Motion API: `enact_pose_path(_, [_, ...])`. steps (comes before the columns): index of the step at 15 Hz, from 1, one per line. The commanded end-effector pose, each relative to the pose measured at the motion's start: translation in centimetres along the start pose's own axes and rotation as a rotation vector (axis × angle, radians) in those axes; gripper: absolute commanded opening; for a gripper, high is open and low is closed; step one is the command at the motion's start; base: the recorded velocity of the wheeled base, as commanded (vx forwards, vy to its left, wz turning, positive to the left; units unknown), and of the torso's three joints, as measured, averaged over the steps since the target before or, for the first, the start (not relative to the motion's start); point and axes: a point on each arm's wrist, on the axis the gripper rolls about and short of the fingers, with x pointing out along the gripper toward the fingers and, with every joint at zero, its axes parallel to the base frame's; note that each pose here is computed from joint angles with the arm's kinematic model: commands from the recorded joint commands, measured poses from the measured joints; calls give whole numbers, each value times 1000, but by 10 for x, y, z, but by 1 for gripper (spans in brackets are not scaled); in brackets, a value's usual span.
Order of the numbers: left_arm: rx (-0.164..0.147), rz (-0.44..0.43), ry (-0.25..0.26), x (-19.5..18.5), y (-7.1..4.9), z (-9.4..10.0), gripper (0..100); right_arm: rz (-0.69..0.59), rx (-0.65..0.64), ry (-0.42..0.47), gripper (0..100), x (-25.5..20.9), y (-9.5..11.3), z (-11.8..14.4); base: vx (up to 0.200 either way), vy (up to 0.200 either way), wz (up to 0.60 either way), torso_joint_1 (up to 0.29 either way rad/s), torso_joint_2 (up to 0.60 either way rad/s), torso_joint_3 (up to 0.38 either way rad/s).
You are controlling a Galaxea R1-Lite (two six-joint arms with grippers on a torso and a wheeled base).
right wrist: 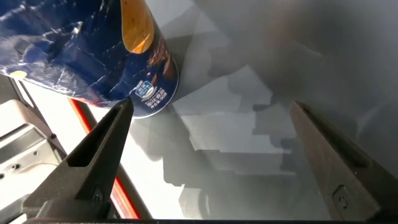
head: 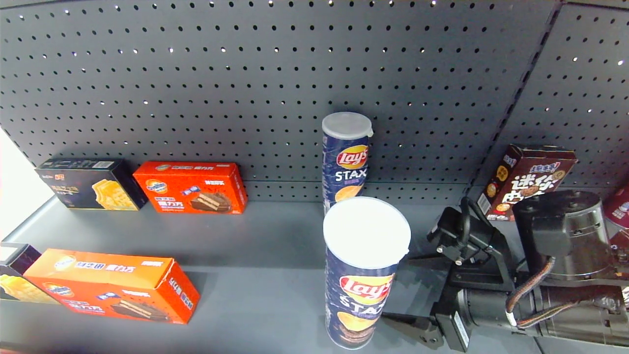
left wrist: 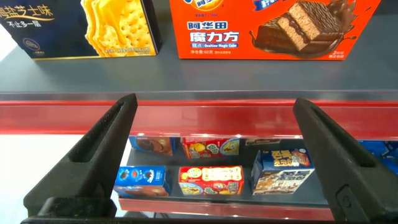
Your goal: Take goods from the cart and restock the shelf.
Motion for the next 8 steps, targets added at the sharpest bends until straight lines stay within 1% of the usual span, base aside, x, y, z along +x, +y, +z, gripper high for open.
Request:
enact_pose_path(1, [2, -1, 1, 0, 0, 0, 100, 1, 0, -3, 100, 0, 0, 0, 0, 0, 0, 0, 0, 0])
enact_pose_path(8, [0, -1, -1, 0, 0, 0, 100, 8, -4, 4, 100, 5, 1, 1, 0, 0, 0, 0, 0, 0])
